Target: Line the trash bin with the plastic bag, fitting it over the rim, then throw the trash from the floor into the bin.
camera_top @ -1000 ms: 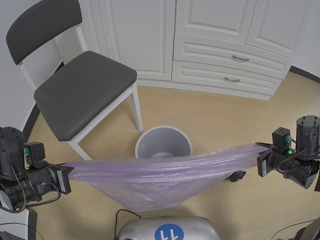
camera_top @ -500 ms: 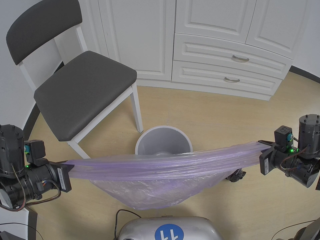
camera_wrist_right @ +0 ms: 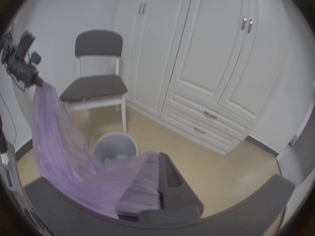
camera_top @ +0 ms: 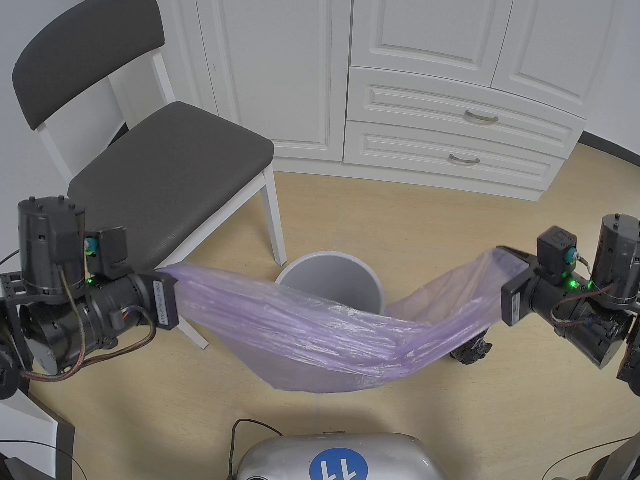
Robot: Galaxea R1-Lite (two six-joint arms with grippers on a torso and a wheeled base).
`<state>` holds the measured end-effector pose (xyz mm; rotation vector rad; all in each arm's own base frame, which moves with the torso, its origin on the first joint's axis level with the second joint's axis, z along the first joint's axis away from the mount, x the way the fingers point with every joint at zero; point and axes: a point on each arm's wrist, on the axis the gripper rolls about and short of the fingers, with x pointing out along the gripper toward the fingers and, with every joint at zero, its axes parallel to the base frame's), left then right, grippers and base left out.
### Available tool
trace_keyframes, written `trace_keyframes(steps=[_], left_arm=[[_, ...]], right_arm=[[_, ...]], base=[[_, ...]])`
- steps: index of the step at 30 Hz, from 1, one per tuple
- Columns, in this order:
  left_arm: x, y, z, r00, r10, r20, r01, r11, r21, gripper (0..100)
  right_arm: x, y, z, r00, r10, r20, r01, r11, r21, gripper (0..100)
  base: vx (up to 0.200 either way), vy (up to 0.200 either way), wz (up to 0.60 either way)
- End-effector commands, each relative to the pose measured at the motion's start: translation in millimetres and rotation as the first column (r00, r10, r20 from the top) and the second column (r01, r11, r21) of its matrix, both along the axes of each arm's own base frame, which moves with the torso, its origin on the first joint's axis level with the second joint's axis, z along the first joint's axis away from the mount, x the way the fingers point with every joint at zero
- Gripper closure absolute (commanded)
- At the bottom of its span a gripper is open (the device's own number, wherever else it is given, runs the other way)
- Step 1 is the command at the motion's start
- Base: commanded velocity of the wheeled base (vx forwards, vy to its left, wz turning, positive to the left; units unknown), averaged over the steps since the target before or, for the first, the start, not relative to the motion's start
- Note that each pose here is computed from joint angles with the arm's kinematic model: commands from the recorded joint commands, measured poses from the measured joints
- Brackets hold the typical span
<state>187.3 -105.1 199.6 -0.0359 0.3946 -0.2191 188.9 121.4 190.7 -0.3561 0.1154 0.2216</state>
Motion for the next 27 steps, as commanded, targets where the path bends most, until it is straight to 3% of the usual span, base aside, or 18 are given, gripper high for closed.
trace_keyframes(steps=[1,7,9,12,24,25,27], left_arm=[[37.3,-38.6,-13.5,0.995,-0.066,0.072,0.067,0.998,-0.017,100],[34.4,-57.0,-9.6,0.977,-0.102,0.189,0.128,0.983,-0.130,100],[23.1,-72.2,-8.2,0.967,-0.132,0.217,0.183,0.955,-0.232,100],[14.5,-84.8,-8.9,0.958,-0.154,0.241,0.227,0.922,-0.312,100],[12.3,-106.3,-12.3,0.932,-0.173,0.319,0.298,0.865,-0.404,100],[9.7,-114.9,-14.8,0.930,-0.184,0.317,0.316,0.843,-0.436,100],[8.8,-121.6,-17.9,0.931,-0.176,0.320,0.315,0.832,-0.457,100]], right_arm=[[22.2,26.3,-18.6,0.994,0.055,0.096,-0.062,0.996,0.070,100],[28.0,46.9,-16.6,0.974,0.100,0.205,-0.140,0.971,0.192,100],[17.4,60.6,-7.9,0.961,0.151,0.230,-0.210,0.943,0.259,100],[-0.6,69.8,-1.6,0.947,0.213,0.239,-0.282,0.909,0.307,100],[-18.6,84.0,-12.2,0.931,0.301,0.206,-0.352,0.889,0.292,100],[-20.6,93.0,-19.9,0.927,0.328,0.184,-0.370,0.882,0.292,100],[-22.2,99.4,-24.3,0.923,0.343,0.177,-0.383,0.872,0.306,100]], base=[[0.000,0.000,0.00],[0.000,0.000,0.00],[0.000,0.000,0.00],[0.000,0.000,0.00],[0.000,0.000,0.00],[0.000,0.000,0.00],[0.000,0.000,0.00]])
